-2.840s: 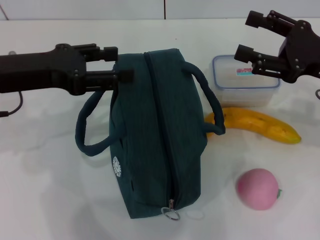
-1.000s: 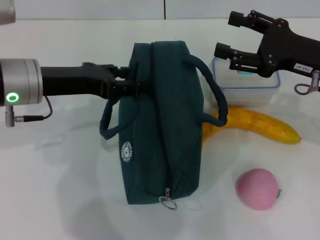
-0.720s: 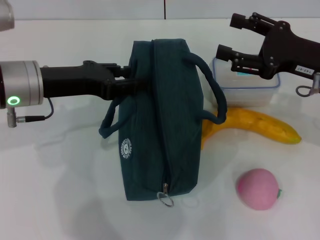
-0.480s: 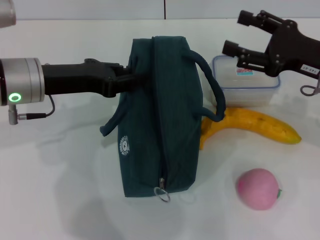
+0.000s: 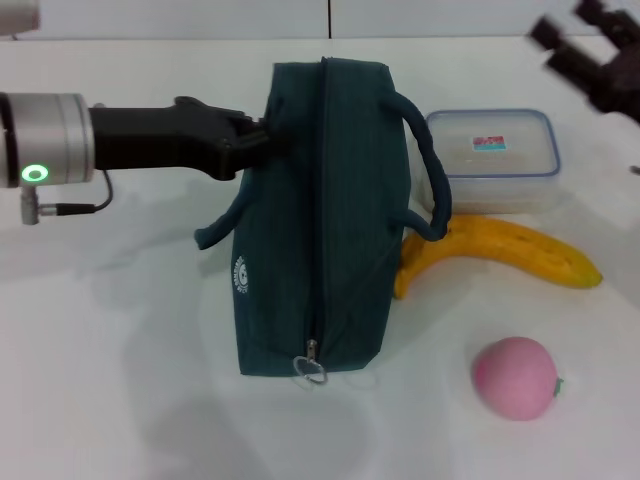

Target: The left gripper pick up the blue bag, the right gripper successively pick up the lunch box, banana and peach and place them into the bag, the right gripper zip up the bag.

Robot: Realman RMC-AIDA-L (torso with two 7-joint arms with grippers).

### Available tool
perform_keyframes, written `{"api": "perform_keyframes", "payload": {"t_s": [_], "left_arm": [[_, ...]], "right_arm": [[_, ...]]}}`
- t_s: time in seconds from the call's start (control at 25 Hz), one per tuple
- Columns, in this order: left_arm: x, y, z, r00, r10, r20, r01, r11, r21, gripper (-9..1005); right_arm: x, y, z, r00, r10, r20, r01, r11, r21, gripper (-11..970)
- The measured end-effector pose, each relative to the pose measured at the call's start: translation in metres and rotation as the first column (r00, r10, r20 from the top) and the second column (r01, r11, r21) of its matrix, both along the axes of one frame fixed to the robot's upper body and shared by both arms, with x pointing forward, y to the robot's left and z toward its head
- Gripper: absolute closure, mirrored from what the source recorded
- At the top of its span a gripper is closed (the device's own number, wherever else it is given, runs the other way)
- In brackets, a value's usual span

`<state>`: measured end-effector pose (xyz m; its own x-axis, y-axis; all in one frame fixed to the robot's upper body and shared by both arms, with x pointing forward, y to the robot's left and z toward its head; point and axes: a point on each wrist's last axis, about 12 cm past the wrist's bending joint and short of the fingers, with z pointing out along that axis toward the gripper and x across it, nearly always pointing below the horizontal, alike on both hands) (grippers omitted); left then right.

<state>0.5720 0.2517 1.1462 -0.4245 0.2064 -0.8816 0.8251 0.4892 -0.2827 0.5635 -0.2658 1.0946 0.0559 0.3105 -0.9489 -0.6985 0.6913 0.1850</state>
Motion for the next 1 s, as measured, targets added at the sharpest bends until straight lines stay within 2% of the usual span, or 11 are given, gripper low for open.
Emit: {"api": "perform_keyframes", "payload": {"t_s": [0.08,0.2,0.4,0.48,0.56,0.6,0.8,1.0], "left_arm": [[0.003,-0.004,0.0,1.0,-0.016,-0.001,0.016,1.0,0.007,850],[0.004,-0.006,0.0,1.0,-0.028,0.009,0.028,1.0,0.014,861],[0.004,-0.006,0.001,0.999,-0.04,0.021,0.04,0.999,0.024,871],[0.004,-0.006,0.002,0.998,-0.05,0.025,0.05,0.998,0.034,871],[0.005,-0.007,0.003,0.997,-0.065,0.032,0.064,0.997,0.042,871],[0.005,-0.008,0.003,0.996,-0.075,0.039,0.073,0.996,0.045,871],[0.007,-0.018,0.005,0.992,-0.116,0.046,0.112,0.991,0.067,870],[0.006,-0.025,0.003,0.988,-0.145,0.042,0.141,0.986,0.085,870]], "right_arm": [[-0.002,-0.009,-0.01,0.992,-0.1,-0.078,0.109,0.986,0.125,153],[-0.002,-0.028,-0.021,0.952,-0.217,-0.217,0.272,0.923,0.273,154],[-0.006,-0.048,-0.039,0.867,-0.226,-0.444,0.424,0.803,0.418,155],[-0.007,-0.052,-0.046,0.83,-0.21,-0.516,0.468,0.765,0.442,155],[-0.007,-0.054,-0.056,0.772,-0.169,-0.613,0.517,0.729,0.449,155],[-0.007,-0.054,-0.056,0.772,-0.169,-0.613,0.517,0.729,0.449,155],[-0.006,-0.046,-0.066,0.703,-0.085,-0.707,0.533,0.721,0.443,156],[0.0,-0.033,-0.066,0.674,0.007,-0.738,0.492,0.742,0.456,157]]}}
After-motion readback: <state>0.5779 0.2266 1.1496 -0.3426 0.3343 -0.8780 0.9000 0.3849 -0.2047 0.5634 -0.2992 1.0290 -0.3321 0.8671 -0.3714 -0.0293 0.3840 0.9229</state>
